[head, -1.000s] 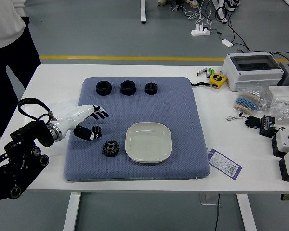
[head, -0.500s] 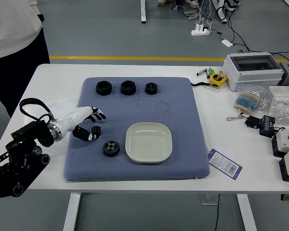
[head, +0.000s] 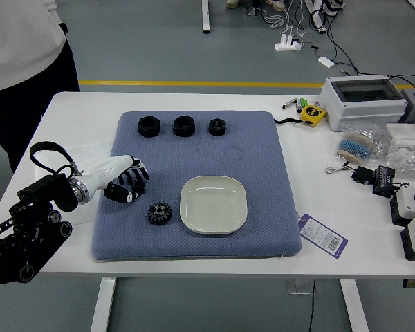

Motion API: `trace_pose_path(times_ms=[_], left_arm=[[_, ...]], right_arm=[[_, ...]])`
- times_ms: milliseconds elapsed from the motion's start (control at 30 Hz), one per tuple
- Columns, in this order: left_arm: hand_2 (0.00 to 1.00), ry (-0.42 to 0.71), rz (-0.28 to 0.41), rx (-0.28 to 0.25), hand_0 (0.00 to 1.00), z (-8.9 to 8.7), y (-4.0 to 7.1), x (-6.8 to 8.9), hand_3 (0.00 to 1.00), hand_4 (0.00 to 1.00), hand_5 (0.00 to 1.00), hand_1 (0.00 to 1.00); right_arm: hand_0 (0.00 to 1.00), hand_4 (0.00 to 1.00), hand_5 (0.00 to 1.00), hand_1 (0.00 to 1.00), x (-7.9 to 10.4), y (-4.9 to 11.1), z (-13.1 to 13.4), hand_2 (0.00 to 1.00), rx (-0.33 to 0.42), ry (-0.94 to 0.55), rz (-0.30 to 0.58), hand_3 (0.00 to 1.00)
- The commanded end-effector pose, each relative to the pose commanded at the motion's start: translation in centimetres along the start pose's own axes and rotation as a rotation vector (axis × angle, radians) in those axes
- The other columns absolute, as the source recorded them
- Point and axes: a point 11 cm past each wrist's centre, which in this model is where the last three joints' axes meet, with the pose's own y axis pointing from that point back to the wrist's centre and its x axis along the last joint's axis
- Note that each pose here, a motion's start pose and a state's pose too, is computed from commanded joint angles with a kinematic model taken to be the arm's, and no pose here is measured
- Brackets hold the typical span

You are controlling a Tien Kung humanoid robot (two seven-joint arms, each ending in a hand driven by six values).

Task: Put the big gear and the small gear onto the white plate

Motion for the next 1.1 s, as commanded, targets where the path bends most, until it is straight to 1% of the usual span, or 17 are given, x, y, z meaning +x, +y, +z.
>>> trace_pose_path(times_ms=[133,167,333,367,400,533,567,700,800,1067,1100], left_arm=[[0.485,0.005,-0.01,0.003,0.343,-0.1,0.0,-0.2,0.529,0.679,0.002,0.422],[0.464,0.007,-0.012,0.003,0.331,-0.1,0.1,-0.3,0.512,0.747,0.002,0.398],[0.464,0.012,-0.009,0.0,0.331,0.0,0.1,-0.2,0.512,0.747,0.002,0.398],[0.443,0.013,-0.007,-0.002,0.322,0.0,0.2,-0.2,0.497,0.775,0.002,0.367],[0.443,0.013,-0.006,-0.003,0.322,0.1,0.2,-0.2,0.497,0.775,0.002,0.367],[0.443,0.019,0.011,-0.022,0.322,0.7,0.3,0.2,0.497,0.775,0.002,0.367],[0.433,0.02,0.016,-0.026,0.315,0.9,0.3,0.3,0.49,0.781,0.002,0.353],[0.433,0.028,0.049,-0.057,0.315,1.9,0.5,1.4,0.49,0.781,0.002,0.353],[0.43,0.03,0.071,-0.092,0.314,3.2,0.6,2.1,0.491,0.782,0.002,0.348],[0.428,0.039,0.091,-0.186,0.314,6.6,1.0,2.7,0.491,0.777,0.002,0.341],[0.428,0.047,0.093,-0.206,0.314,7.3,1.1,2.6,0.491,0.777,0.002,0.341]], right_arm=[[0.651,0.843,0.685,0.648,0.0,0.0,0.0,0.738,0.0,0.0,0.0,0.586],[0.651,0.843,0.685,0.648,0.0,0.0,0.0,0.738,0.0,0.0,0.0,0.586],[0.651,0.843,0.685,0.648,0.0,0.0,0.0,0.738,0.001,0.0,-0.001,0.586],[0.651,0.843,0.685,0.648,0.0,0.0,0.0,0.738,0.001,0.0,-0.001,0.586],[0.651,0.843,0.685,0.648,0.0,0.0,0.0,0.738,0.001,0.0,-0.001,0.586],[0.651,0.843,0.685,0.648,0.0,0.0,0.0,0.738,0.001,0.0,-0.001,0.586],[0.65,0.843,0.685,0.648,0.0,0.0,-0.1,0.738,0.002,0.0,-0.001,0.586],[0.65,0.843,0.685,0.648,0.0,0.0,-0.1,0.738,0.001,0.0,-0.001,0.586],[0.651,0.843,0.684,0.648,0.0,0.0,0.0,0.738,-0.001,0.001,-0.001,0.586],[0.651,0.843,0.684,0.648,0.1,0.0,0.2,0.738,-0.005,0.004,0.001,0.586],[0.651,0.843,0.684,0.648,0.1,0.0,0.3,0.738,-0.007,0.005,0.001,0.586]])
